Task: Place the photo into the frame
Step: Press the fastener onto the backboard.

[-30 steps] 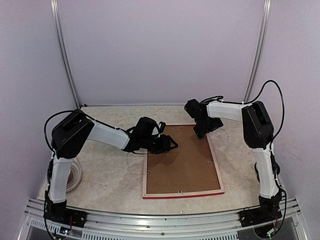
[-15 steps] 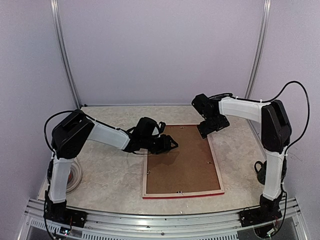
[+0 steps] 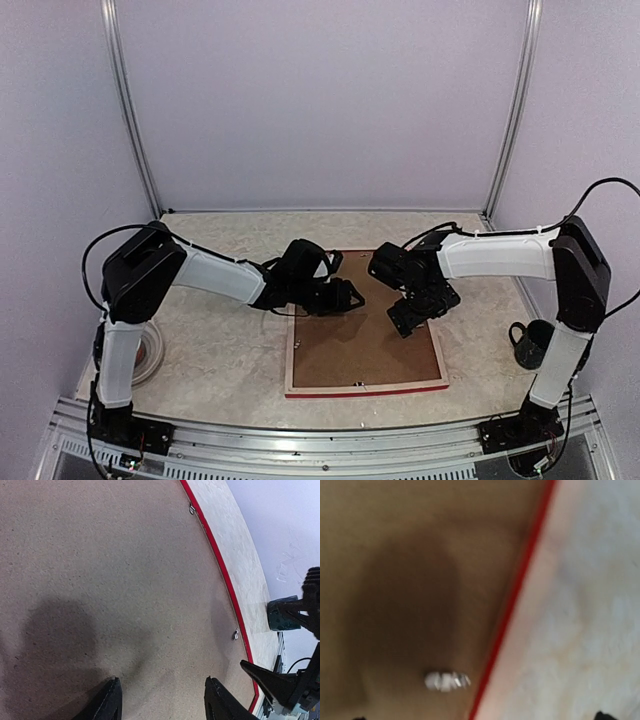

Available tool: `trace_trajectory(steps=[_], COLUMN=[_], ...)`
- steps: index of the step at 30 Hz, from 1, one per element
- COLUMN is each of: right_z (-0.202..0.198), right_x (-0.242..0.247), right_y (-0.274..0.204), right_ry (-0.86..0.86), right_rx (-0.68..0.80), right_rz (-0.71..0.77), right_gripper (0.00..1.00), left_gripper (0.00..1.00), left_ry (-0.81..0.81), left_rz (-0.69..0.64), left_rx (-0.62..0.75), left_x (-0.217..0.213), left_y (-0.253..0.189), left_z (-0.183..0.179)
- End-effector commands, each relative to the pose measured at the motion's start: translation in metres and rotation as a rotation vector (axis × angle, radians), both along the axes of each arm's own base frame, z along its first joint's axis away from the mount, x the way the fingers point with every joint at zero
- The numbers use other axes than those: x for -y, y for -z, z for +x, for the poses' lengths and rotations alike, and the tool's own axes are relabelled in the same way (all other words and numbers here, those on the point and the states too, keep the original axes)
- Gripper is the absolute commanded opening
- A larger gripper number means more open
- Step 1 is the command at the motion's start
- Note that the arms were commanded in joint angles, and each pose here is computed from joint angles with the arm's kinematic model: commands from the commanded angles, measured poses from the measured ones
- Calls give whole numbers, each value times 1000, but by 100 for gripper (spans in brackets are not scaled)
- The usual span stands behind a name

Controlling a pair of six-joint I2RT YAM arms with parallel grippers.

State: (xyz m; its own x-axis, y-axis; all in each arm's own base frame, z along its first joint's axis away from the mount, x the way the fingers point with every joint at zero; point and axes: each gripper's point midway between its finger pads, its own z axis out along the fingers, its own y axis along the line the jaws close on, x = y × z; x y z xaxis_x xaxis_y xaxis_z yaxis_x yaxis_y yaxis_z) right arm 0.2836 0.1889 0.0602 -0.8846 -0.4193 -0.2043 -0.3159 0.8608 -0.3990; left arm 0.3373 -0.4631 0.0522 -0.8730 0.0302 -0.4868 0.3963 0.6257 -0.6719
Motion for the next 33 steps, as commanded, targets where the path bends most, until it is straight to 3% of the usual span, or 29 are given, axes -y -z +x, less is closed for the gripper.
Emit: trace_trajectory(steps=[1, 12, 33], right_z=[-11, -17, 17], right_x=[12, 39, 37], right_y=[-29, -5, 1], right_ry=[99, 146, 166], right_rx=[70, 64, 120], right_rz=[51, -73, -38], right_gripper=[99, 99, 99], left_gripper=[56, 56, 56], left_ry=[55, 148, 157], left_rz=[-27, -58, -37], left_rx=[11, -21, -63], left_x=[16, 46, 46], left_y=[-16, -9, 12], left_z=[-13, -39, -45])
